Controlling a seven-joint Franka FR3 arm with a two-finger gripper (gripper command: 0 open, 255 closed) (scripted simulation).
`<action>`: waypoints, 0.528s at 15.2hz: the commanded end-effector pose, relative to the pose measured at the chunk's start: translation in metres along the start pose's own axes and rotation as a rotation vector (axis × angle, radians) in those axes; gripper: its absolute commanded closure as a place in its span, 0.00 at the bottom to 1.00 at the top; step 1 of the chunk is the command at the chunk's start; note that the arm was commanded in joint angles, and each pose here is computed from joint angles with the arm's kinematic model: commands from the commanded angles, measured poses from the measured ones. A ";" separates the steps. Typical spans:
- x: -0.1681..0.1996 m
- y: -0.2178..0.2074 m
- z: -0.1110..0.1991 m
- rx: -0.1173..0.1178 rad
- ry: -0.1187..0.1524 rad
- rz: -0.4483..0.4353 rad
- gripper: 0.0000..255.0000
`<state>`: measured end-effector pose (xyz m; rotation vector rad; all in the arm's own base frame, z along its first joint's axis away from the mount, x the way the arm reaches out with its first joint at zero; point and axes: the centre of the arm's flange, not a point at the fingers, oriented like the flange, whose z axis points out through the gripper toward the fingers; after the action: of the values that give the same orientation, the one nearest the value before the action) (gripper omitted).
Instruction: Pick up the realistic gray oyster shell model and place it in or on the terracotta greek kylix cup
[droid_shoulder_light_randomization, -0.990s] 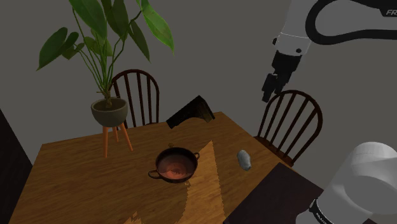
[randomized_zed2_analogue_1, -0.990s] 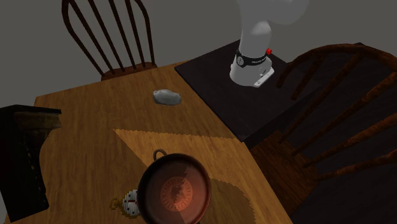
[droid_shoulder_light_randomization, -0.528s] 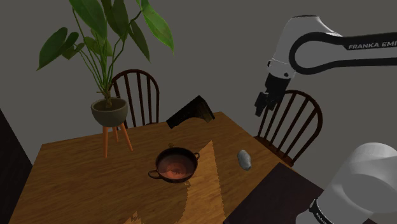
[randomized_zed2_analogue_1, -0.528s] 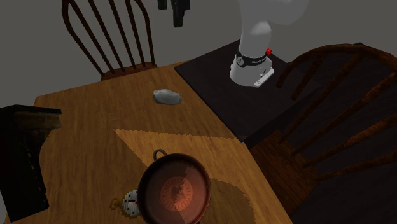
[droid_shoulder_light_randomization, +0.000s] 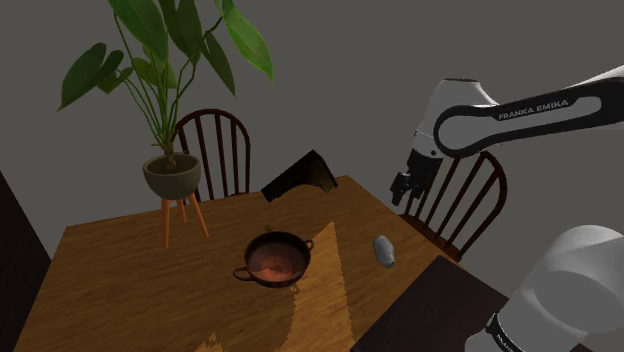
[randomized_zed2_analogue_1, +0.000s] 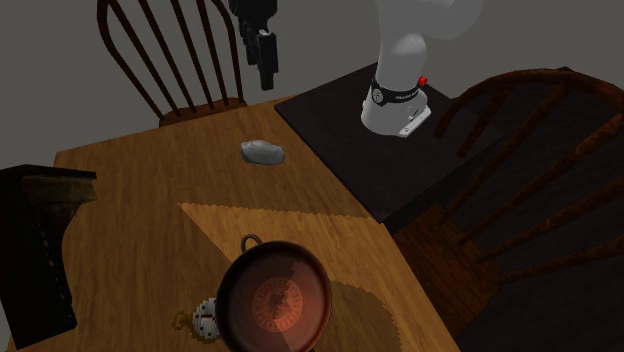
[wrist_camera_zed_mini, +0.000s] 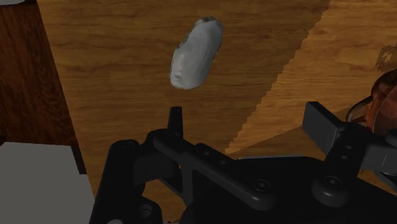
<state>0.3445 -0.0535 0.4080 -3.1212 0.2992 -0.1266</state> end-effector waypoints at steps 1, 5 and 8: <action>0.003 0.008 0.028 0.014 0.003 0.030 0.00; 0.008 0.023 0.079 0.041 0.003 0.089 0.00; 0.011 0.035 0.118 0.062 0.004 0.132 0.00</action>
<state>0.3571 -0.0852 0.3055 -3.0381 0.4663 -0.1319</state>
